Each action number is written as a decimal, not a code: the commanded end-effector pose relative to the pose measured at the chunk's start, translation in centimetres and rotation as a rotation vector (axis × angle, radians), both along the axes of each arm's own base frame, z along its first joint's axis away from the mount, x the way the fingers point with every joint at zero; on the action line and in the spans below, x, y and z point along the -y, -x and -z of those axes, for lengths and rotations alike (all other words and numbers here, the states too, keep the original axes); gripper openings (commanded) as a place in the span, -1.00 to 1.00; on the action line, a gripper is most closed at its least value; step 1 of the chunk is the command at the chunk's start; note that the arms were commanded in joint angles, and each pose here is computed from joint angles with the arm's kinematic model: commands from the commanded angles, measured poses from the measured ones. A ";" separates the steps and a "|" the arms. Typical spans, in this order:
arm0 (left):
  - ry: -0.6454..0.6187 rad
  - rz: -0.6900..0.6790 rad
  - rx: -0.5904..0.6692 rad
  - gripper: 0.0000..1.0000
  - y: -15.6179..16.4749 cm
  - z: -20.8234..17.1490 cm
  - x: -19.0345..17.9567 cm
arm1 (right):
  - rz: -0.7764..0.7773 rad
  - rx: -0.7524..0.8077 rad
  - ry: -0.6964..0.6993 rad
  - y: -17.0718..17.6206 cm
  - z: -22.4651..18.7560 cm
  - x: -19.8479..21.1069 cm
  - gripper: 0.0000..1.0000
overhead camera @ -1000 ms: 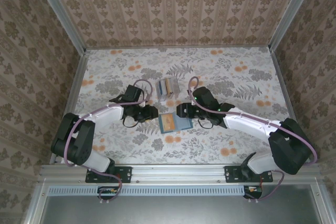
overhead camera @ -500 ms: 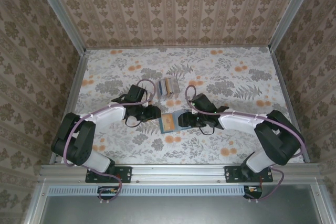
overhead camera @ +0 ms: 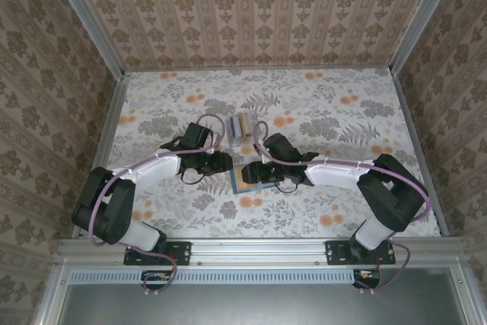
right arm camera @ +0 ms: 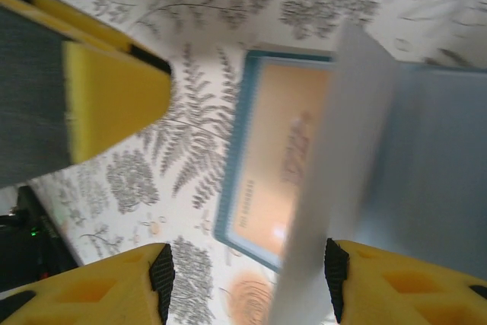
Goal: Put the credit cards into the card holder
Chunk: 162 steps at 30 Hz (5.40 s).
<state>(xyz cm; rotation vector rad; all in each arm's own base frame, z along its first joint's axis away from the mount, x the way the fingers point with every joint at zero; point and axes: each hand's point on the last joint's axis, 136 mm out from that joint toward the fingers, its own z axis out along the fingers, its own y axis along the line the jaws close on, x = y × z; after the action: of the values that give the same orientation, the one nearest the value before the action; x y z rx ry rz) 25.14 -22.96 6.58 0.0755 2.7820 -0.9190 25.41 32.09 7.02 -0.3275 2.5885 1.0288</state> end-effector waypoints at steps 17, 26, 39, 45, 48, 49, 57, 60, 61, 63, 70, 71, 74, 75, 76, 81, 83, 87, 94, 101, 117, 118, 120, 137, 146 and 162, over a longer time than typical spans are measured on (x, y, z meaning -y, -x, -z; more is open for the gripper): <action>0.006 0.052 -0.046 -0.28 0.5 1.8 0.8 | -0.024 -0.076 -0.035 0.8 2.7 -2.7 0.09; 0.117 0.062 0.037 -0.49 -0.6 -2.7 2.3 | -0.018 -0.101 -0.087 1.1 3.2 -3.2 0.06; 0.120 0.067 -0.086 -0.98 -0.1 2.7 4.2 | -0.006 -0.086 -0.080 0.7 3.1 -2.8 0.05; 0.020 0.019 -0.109 -1.00 0.1 5.7 2.1 | 0.025 -0.051 -0.106 -0.2 0.2 -2.6 0.08; 0.012 0.015 -0.125 -1.00 0.2 6.4 1.9 | 0.041 0.026 -0.103 -1.1 -3.4 -2.2 0.14; 0.019 0.015 -0.127 -1.00 0.2 6.3 2.0 | 0.060 0.063 -0.074 -1.5 -4.5 -1.5 0.17; 0.019 0.012 -0.114 -1.00 0.0 5.7 1.9 | 0.284 0.192 0.168 -8.7 -7.2 5.8 0.24; 0.013 0.010 -0.108 -1.00 0.2 5.3 1.7 | 0.270 0.194 0.192 -11.2 -7.4 5.7 0.23; 0.013 0.005 -0.106 -1.00 0.2 5.2 1.7 | 0.261 0.189 0.199 -11.9 -7.5 5.5 0.22; 0.021 0.006 -0.100 -1.00 0.2 4.8 1.7 | 0.234 0.185 0.206 -13.1 -7.3 4.6 0.22; 0.035 -0.008 -0.101 -0.97 0.7 4.7 1.6 | 0.195 0.192 0.241 -17.2 -4.8 2.0 0.17; 0.033 -0.006 -0.098 -0.97 0.8 4.7 1.6 | 0.194 0.190 0.255 -17.7 -4.3 1.8 0.17; 0.028 -0.010 -0.103 -0.97 1.1 4.9 1.6 | 0.184 0.183 0.310 -19.1 -3.2 1.5 0.15; 0.035 -0.013 -0.103 -0.97 1.1 4.9 1.6 | 0.184 0.180 0.323 -19.2 -2.9 1.5 0.15; 0.042 -0.014 -0.101 -0.97 1.2 4.8 1.8 | 0.185 0.175 0.329 -19.4 -2.4 1.5 0.15; 0.041 -0.022 -0.091 -0.97 1.3 4.6 1.7 | 0.177 0.142 0.296 -19.2 -1.2 0.7 0.16; 0.048 -0.020 -0.093 -0.97 1.4 4.5 1.8 | 0.152 0.133 0.256 -18.9 -1.3 -0.1 0.16; 0.040 -0.020 -0.096 -0.97 1.6 4.7 1.6 | 0.096 0.125 0.177 -18.4 -2.4 -1.5 0.12; 0.040 -0.033 -0.088 -0.97 1.3 4.7 1.6 | 0.022 0.079 0.036 -17.5 -3.9 -3.6 0.12; 0.053 -0.038 -0.089 -0.97 1.1 4.9 1.9 | 0.056 0.022 -0.049 -18.1 -4.1 -3.5 0.04; 0.057 -0.029 -0.078 -0.97 0.7 4.4 2.1 | 0.130 -0.014 -0.014 -19.0 -1.9 -1.4 -0.54; 0.054 -0.032 -0.081 -0.97 0.7 4.5 2.1 | 0.135 -0.001 0.015 -18.9 -1.9 -1.1 -0.45; 0.059 -0.033 -0.078 -0.97 0.7 4.4 2.1 | 0.138 0.032 0.066 -18.7 -2.1 -0.6 -0.39; 0.052 -0.032 -0.075 -0.97 0.8 4.3 1.9 | 0.222 0.097 0.333 -18.5 -1.2 0.3 -0.02; 0.052 -0.029 -0.071 -0.97 0.9 4.4 1.9 | 0.185 0.003 0.323 -17.7 1.6 -2.1 -0.01; 0.091 -0.064 -0.069 -0.98 0.4 4.2 1.7 | 0.294 -0.065 0.403 -16.5 -0.4 -0.1 -0.11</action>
<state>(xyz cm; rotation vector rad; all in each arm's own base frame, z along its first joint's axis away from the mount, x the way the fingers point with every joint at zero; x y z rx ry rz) 24.87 -25.56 2.87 0.0061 2.7759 -1.0661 44.67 34.75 8.92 -0.0612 2.6455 0.6229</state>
